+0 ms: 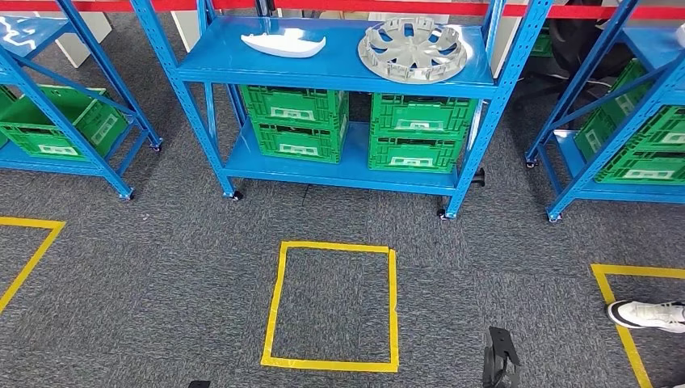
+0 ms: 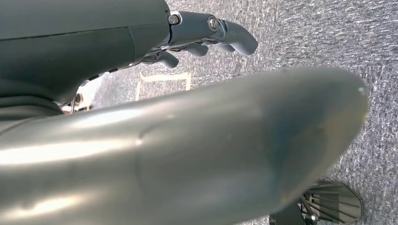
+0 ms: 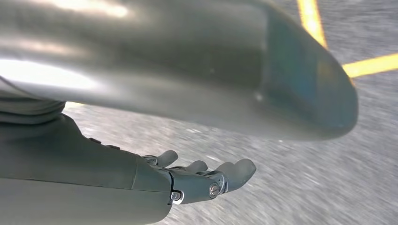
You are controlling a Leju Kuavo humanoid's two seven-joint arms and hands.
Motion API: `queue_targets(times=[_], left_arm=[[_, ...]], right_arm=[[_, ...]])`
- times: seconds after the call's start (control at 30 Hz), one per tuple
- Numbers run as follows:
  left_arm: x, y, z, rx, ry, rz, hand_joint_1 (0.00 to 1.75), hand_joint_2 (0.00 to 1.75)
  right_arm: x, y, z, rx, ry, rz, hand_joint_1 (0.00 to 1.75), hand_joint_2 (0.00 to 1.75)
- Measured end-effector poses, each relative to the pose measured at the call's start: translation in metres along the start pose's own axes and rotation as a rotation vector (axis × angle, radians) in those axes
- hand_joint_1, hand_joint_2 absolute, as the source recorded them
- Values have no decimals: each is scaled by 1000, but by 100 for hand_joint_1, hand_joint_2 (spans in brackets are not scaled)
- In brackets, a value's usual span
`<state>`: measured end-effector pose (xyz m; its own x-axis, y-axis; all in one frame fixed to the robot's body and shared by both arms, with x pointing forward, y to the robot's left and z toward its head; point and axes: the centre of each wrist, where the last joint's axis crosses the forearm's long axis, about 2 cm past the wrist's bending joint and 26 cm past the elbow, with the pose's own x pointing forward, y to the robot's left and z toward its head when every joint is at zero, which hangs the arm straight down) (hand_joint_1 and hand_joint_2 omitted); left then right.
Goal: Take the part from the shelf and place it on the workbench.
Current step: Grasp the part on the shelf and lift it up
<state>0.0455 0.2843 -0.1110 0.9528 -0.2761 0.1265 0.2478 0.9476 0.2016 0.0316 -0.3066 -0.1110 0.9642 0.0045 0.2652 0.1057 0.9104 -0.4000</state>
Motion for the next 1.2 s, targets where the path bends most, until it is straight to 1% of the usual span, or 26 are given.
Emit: queue_targets(times=[0.07, 0.1, 0.17, 0.27, 0.37, 0.43, 0.57, 0.7, 0.83, 0.93, 1.0, 1.1, 1.2], left_arm=[[0, 0, 0, 1, -4, -13, 0, 0], [0, 0, 0, 1, -7, -19, 0, 0], [2, 0, 0, 5, -17, -27, 0, 0], [7, 2, 0, 11, -33, -30, 0, 0], [13, 3, 0, 15, -43, -30, 0, 0], [15, 2, 0, 14, -47, -32, 0, 0], [17, 0, 0, 3, -41, -35, 0, 0], [17, -1, 0, -5, -31, -41, 0, 0], [18, -1, 0, -16, -31, -45, 0, 0], [19, -1, 0, -20, -39, -51, 0, 0], [19, -1, 0, -19, -40, -58, 0, 0], [21, 0, 0, -18, -42, -68, 0, 0], [22, 0, 0, -17, -43, -72, 0, 0]], right_arm=[[8, -11, -5, -62, -93, 5, 0, 0], [16, -18, -9, -98, -142, 8, 0, 0], [43, -35, -19, -171, -249, 19, 0, 0], [102, -62, -29, -269, -423, 33, 0, 0], [166, -84, -29, -355, -582, 47, 0, 0], [203, -95, -25, -413, -681, 65, 0, 0], [262, -107, -9, -512, -867, 149, 0, 0], [317, -113, 14, -593, -1029, 297, 0, 0], [368, -109, 42, -646, -1148, 454, 0, 0], [397, -100, 63, -623, -1187, 532, 0, 0], [408, -92, 73, -596, -1194, 590, 0, 0], [415, -77, 82, -583, -1206, 678, 0, 0], [416, -67, 86, -578, -1224, 716, 0, 0]])
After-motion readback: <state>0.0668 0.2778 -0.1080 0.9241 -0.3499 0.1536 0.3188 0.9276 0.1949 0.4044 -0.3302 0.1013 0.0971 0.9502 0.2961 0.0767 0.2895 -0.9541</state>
